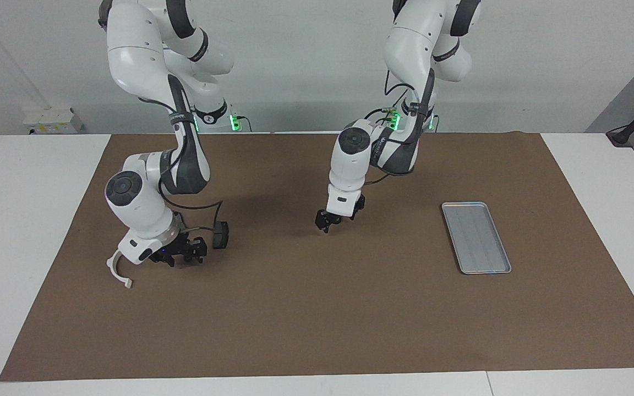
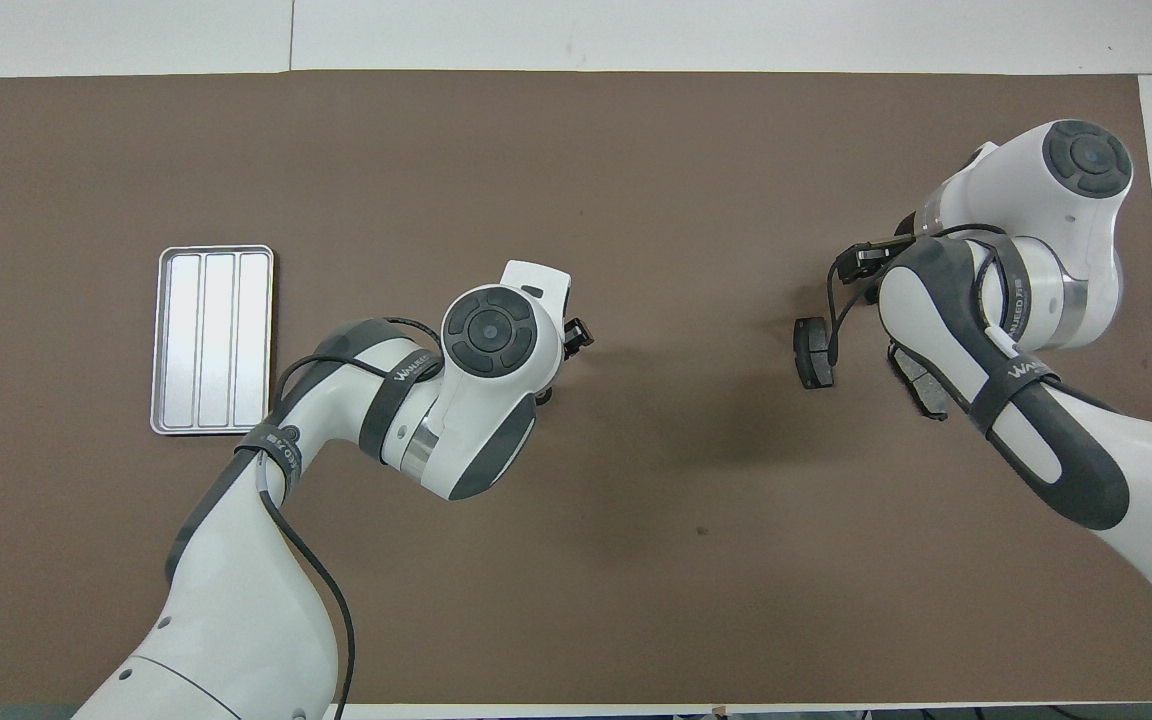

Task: Pick bearing gear from pile to tray
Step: 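Grasp the center bearing with the left gripper while the right gripper grasps another, then place the bearing in the tray with the left gripper while the right gripper carries another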

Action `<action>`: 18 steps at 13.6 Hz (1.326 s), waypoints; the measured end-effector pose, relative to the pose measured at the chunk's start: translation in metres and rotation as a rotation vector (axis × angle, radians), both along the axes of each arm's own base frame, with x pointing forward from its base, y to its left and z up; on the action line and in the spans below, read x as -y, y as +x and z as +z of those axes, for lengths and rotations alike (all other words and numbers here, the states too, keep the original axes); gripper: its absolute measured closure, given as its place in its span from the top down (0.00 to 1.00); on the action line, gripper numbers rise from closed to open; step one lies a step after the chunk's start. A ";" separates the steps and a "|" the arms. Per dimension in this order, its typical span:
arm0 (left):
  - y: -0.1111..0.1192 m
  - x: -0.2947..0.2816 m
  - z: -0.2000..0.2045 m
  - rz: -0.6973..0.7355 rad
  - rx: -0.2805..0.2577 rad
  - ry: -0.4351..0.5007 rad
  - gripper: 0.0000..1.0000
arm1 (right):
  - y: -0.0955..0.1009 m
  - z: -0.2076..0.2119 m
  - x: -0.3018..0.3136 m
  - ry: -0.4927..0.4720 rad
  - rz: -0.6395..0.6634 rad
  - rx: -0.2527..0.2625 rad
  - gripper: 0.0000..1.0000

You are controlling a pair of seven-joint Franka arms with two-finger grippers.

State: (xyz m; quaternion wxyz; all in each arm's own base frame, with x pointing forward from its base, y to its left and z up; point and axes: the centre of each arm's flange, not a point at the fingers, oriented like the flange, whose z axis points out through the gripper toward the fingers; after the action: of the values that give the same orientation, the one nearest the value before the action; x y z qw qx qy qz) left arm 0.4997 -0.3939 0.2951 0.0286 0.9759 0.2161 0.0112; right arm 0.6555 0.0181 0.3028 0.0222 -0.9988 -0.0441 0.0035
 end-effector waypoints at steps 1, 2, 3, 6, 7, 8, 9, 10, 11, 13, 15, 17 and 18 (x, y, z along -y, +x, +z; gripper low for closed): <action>-0.004 0.000 -0.005 -0.003 -0.002 0.002 1.00 | -0.001 -0.002 0.000 0.000 0.005 -0.004 0.80; -0.005 0.000 -0.006 -0.002 -0.003 0.002 1.00 | -0.002 -0.004 0.000 0.000 0.008 -0.007 0.80; -0.005 0.000 -0.006 -0.002 -0.002 0.002 1.00 | -0.003 -0.005 0.000 0.000 0.013 -0.011 0.82; -0.006 0.001 -0.004 -0.005 0.000 0.000 1.00 | -0.008 -0.013 0.002 -0.001 0.029 -0.027 0.80; -0.006 0.002 -0.004 -0.005 0.000 0.000 0.99 | -0.009 -0.015 0.004 -0.001 0.038 -0.031 0.80; -0.006 0.002 -0.004 -0.006 0.000 0.000 1.00 | -0.010 -0.016 0.006 -0.001 0.044 -0.034 0.80; -0.007 0.002 -0.004 -0.006 0.000 0.000 1.00 | -0.011 -0.017 0.009 -0.001 0.047 -0.036 0.80; -0.007 0.003 -0.004 -0.007 0.000 0.000 0.91 | -0.011 -0.018 0.013 -0.001 0.044 -0.038 0.80; -0.008 0.003 -0.004 -0.008 0.000 0.000 0.91 | -0.011 -0.018 0.016 -0.001 0.041 -0.039 0.80; -0.009 0.005 -0.004 -0.012 0.000 0.001 0.68 | -0.012 -0.019 0.018 -0.001 0.038 -0.040 0.71; -0.010 0.006 0.001 -0.015 0.004 -0.002 0.42 | -0.011 -0.016 0.018 -0.002 0.039 -0.036 0.52; -0.011 0.007 0.001 -0.015 0.004 -0.002 0.35 | -0.011 -0.015 0.016 -0.002 0.042 -0.034 0.27; -0.010 0.006 0.001 -0.014 0.004 -0.002 0.35 | -0.012 -0.015 0.015 -0.001 0.043 -0.034 0.24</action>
State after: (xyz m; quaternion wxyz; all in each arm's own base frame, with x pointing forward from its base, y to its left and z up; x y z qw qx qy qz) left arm 0.4892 -0.4002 0.2960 0.0302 0.9773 0.2094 0.0128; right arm 0.6440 0.0031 0.2882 0.0222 -0.9974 -0.0654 0.0209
